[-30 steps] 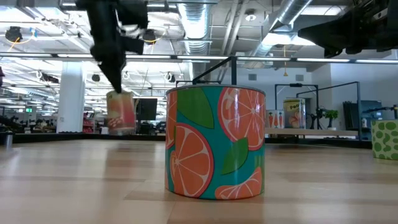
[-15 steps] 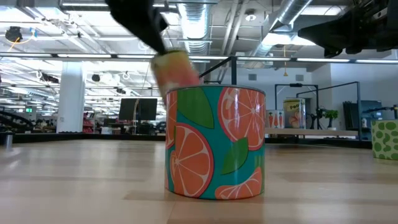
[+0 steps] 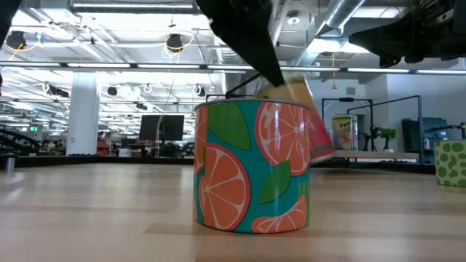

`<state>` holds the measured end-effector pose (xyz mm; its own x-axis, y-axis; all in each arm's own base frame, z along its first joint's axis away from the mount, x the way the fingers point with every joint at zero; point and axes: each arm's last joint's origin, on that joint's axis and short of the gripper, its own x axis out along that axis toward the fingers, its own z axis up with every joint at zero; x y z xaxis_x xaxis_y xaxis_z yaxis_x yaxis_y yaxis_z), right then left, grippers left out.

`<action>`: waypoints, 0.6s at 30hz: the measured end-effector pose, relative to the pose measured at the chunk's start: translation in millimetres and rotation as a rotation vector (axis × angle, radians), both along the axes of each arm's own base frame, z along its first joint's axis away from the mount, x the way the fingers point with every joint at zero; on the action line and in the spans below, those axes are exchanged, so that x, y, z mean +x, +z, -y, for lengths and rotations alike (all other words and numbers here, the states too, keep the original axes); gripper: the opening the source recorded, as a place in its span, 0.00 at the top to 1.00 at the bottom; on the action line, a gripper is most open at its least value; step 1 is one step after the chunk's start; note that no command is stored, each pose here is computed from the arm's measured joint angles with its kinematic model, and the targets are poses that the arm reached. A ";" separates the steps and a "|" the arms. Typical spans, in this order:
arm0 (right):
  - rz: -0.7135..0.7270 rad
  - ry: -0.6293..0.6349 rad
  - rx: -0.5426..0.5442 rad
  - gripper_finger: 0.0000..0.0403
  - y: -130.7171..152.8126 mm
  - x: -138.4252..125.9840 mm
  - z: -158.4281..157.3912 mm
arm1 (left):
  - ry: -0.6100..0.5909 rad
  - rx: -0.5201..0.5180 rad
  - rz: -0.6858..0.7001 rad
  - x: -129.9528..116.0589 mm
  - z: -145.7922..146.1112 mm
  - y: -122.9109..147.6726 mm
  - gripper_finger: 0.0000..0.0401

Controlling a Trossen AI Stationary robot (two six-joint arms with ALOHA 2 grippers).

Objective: Pick and place cans onto a shelf
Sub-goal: Put the canned corn on the shelf

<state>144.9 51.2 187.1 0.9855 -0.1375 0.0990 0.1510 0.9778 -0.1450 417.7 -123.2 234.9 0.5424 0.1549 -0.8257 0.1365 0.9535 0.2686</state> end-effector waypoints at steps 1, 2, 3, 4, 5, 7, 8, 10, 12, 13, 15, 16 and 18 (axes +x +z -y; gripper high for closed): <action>0.000 0.000 0.000 0.98 0.1 0.0 0.0 | 0.002 0.010 -0.012 4.0 -0.5 -2.4 1.00; 0.000 0.000 0.000 0.98 0.0 0.0 0.0 | 0.002 0.017 -0.020 7.6 -0.5 -4.3 1.00; 0.000 0.000 0.000 0.98 0.0 0.0 0.0 | 0.003 0.023 -0.030 10.4 -1.5 -6.8 1.00; 0.000 0.000 0.000 0.98 0.0 0.0 0.0 | 0.003 0.027 -0.033 12.9 -2.3 -8.3 1.00; -0.002 0.000 -0.001 0.98 -0.1 0.1 0.0 | 0.004 0.028 -0.031 14.7 -3.4 -8.3 1.00; -0.002 0.000 -0.002 0.98 -0.2 0.1 0.0 | 0.006 0.023 -0.032 15.3 -5.0 -8.3 1.00; -0.002 0.000 -0.001 0.98 -0.1 0.1 0.0 | 0.008 0.020 -0.029 15.8 -5.4 -8.0 1.00; -0.002 0.000 -0.001 0.98 -0.1 0.1 0.0 | 0.013 0.018 -0.024 16.1 -6.1 -7.4 1.00; -0.001 0.000 -0.001 0.98 0.0 0.1 0.0 | 0.011 0.013 -0.016 15.6 -6.1 -4.7 0.99; -0.001 0.000 -0.001 0.98 0.0 0.1 0.0 | 0.008 0.012 -0.009 15.7 -6.1 -3.4 0.98; 0.000 0.000 0.000 0.98 0.0 0.0 0.0 | 0.005 0.008 -0.007 15.8 -5.6 -2.8 0.95; -0.001 0.000 0.000 0.98 0.0 0.1 0.0 | 0.002 0.006 -0.009 15.6 -5.3 -2.9 0.94; -0.001 0.000 0.000 0.98 0.0 0.1 0.0 | -0.025 0.003 -0.016 15.4 -4.8 -2.9 0.90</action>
